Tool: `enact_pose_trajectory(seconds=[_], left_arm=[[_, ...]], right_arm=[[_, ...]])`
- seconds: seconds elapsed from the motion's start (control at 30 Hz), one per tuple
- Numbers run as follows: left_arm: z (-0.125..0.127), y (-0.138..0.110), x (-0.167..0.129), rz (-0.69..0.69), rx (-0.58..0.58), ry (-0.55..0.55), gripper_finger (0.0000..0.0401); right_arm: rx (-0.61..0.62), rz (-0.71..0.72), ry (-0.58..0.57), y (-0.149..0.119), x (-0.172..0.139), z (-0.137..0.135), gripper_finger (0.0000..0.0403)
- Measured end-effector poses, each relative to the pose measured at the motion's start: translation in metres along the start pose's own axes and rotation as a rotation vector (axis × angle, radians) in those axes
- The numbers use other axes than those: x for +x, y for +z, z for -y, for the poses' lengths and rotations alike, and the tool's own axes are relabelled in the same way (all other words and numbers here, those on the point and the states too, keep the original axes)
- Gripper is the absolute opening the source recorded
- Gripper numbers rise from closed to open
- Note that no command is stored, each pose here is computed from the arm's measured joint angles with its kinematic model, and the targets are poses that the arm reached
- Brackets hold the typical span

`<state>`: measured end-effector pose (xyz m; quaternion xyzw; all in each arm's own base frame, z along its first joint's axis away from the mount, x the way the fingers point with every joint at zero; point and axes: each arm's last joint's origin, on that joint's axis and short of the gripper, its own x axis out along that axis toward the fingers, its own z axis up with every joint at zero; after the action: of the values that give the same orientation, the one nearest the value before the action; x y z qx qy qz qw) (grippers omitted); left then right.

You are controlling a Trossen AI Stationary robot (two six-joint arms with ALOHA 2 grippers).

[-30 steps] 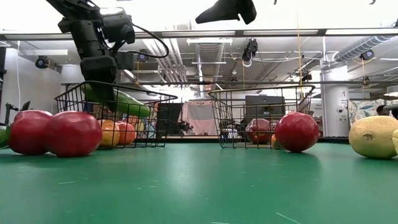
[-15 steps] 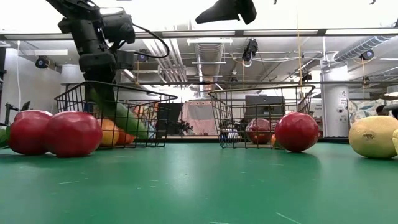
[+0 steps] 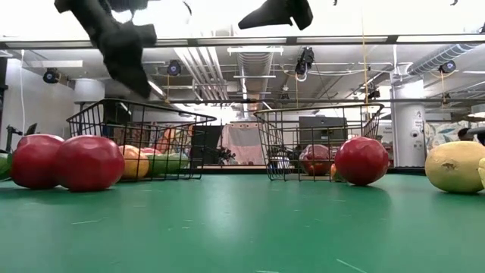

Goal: Sort produce into baskets
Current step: Put the left yellow lemon into the gold wire basket

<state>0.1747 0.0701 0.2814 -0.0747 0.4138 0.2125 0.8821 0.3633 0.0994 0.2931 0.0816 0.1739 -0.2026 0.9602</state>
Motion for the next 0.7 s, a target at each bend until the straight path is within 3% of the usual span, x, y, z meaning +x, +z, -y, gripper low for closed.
enact_pose_trajectory(seconds=[0.13, 0.4, 0.6, 0.7], left_arm=[[0.004, 0.0, -0.029, 0.129, -0.044, -0.042, 0.0281], [0.016, -0.02, -0.052, 0.285, -0.131, -0.175, 0.0281], [0.039, -0.029, -0.055, 0.484, -0.057, -0.358, 0.0281], [0.052, -0.032, -0.054, 0.565, 0.04, -0.437, 0.0281]], right_arm=[[0.029, -0.013, 0.026, -0.001, -0.001, -0.002, 0.0334], [0.21, -0.179, 0.239, -0.007, -0.002, -0.007, 0.0334], [0.34, -0.412, 0.111, -0.03, -0.008, 0.001, 0.0334], [0.403, -0.531, 0.018, -0.041, -0.013, 0.006, 0.0334]])
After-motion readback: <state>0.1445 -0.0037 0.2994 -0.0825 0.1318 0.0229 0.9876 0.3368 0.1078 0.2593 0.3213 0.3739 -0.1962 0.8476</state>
